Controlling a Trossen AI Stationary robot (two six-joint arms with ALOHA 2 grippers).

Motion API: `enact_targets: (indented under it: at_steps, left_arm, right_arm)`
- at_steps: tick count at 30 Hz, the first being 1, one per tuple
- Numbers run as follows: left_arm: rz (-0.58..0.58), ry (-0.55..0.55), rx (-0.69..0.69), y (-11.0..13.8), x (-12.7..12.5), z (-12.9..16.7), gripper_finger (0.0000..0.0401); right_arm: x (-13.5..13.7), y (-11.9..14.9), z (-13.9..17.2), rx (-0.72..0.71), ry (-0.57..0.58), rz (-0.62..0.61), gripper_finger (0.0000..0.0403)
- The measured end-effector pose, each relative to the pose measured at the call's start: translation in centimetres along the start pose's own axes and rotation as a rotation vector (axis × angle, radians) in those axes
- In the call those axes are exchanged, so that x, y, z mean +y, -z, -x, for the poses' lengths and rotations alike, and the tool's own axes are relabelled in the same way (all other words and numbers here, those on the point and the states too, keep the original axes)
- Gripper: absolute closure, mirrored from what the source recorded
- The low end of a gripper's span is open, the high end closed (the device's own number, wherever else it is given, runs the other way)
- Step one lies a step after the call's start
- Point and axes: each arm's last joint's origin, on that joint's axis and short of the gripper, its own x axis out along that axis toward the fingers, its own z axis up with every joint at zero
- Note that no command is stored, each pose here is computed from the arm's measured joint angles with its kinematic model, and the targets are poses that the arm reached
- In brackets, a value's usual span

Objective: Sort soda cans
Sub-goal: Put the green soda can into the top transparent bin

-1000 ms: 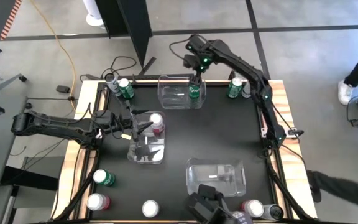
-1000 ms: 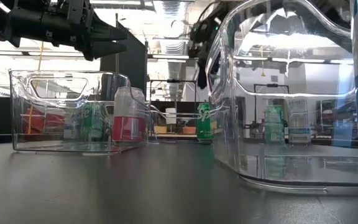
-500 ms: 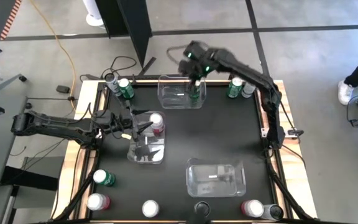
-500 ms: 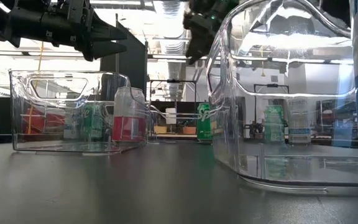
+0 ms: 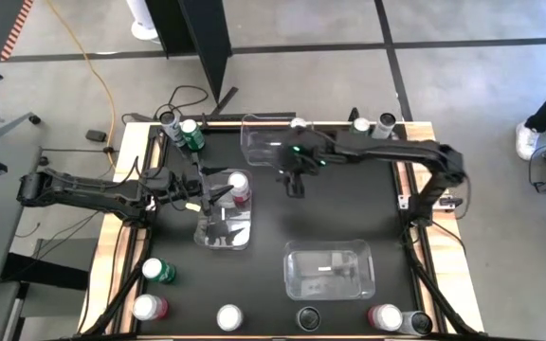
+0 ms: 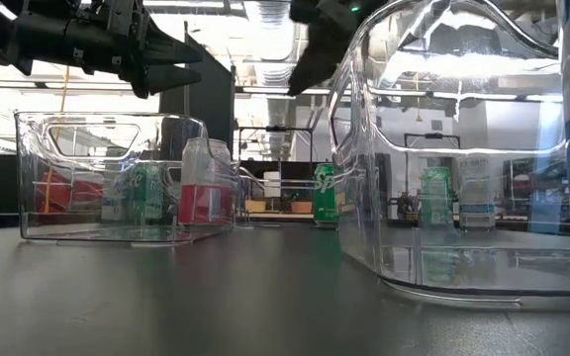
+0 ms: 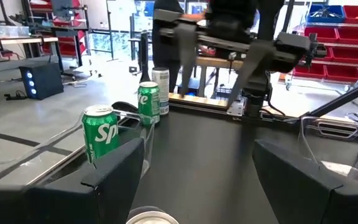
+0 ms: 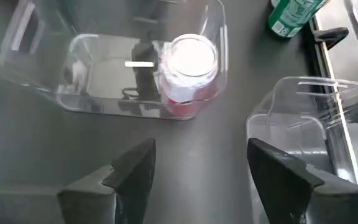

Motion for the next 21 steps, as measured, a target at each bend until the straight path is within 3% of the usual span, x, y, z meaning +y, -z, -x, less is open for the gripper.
enact_targets:
  at_steps: [13,21]
  left_arm:
    - [0.015,-0.035,-0.001,0.0,0.1,0.0,0.0106]
    - [0.027,-0.048,-0.002,0.0,0.1,0.0,0.0106]
  right_arm:
    - [3.6,10.0,8.4,-0.226,0.11,-0.158,0.0193]
    - [5.1,14.3,12.5,-0.34,0.236,-0.236,0.023]
